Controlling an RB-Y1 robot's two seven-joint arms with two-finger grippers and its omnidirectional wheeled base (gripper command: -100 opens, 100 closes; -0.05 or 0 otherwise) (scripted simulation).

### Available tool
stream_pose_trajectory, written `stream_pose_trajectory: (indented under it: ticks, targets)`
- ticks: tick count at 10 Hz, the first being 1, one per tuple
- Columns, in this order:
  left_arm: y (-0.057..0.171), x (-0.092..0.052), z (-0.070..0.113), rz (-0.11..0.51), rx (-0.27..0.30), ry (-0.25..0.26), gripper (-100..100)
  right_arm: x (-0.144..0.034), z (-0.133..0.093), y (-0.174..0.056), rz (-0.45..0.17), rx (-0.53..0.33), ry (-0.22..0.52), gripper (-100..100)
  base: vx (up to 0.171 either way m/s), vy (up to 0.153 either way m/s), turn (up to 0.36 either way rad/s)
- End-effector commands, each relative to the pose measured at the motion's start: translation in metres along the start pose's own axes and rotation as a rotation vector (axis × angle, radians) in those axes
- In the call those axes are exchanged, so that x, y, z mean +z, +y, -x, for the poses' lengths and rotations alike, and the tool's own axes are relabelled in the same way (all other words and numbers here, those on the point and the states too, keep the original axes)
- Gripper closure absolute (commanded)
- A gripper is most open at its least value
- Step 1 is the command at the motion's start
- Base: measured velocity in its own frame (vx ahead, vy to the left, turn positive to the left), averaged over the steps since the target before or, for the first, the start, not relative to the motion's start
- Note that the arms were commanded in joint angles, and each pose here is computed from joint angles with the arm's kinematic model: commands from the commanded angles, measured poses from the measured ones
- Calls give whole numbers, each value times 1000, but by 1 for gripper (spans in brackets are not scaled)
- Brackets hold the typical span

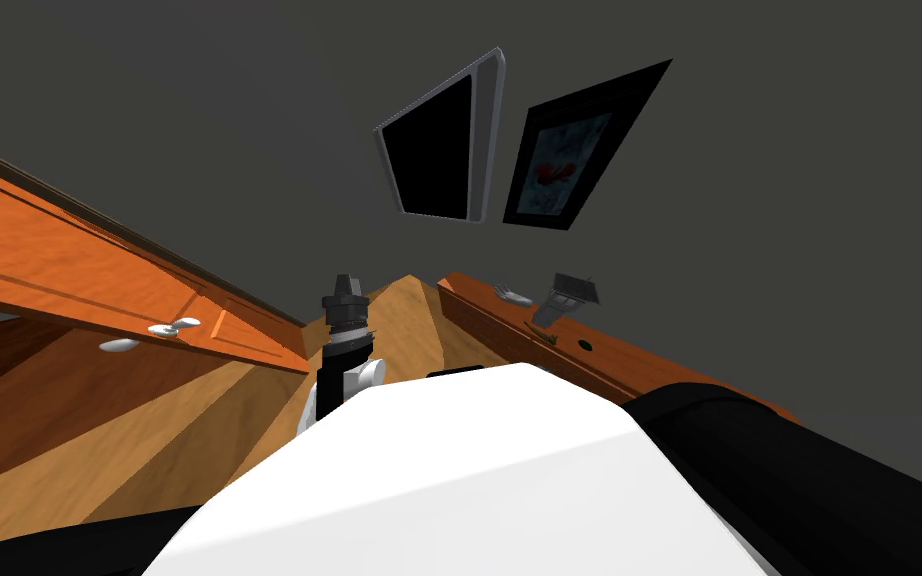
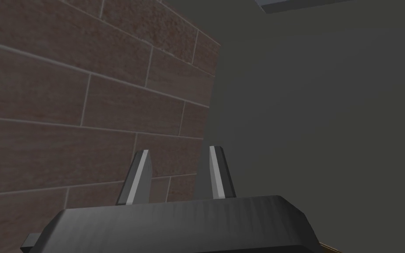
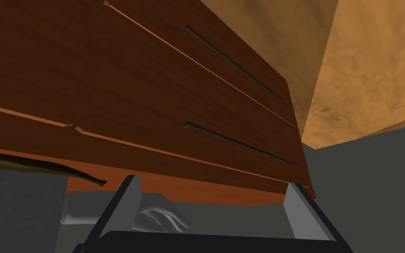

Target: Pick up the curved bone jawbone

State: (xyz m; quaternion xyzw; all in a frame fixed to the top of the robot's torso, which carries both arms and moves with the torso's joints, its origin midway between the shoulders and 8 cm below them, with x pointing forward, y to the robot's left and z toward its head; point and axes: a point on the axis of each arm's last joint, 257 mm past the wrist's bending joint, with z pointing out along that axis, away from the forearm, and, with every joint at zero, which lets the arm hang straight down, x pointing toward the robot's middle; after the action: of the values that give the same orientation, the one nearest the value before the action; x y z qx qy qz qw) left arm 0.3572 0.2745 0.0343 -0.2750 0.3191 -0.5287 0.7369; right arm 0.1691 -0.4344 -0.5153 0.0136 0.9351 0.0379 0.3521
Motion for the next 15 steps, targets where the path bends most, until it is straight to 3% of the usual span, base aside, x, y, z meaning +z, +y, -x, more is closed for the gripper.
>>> stream_pose_trajectory:
  ticks: [1,2,4,7,9,15]
  targets:
    - [0,0,0,0,0,0,0,-6,-23,-12,-23,-17,46,-100,70,28,77]
    - [0,0,0,0,0,0,0,-6,-23,-12,-23,-17,46,-100,28,1,-4]
    - [0,0,0,0,0,0,0,-14,-45,-29,-48,-57,106,-100,57,7,101]
    - [0,0,0,0,0,0,0,-43,-97,-81,-116,-161,267,-100,116,-9,172]
    - [0,0,0,0,0,0,0,-63,-120,-110,-152,-219,353,-100,165,-60,213]
    - [0,0,0,0,0,0,0,-89,-145,-147,-200,-283,459,-100,73,-68,98]
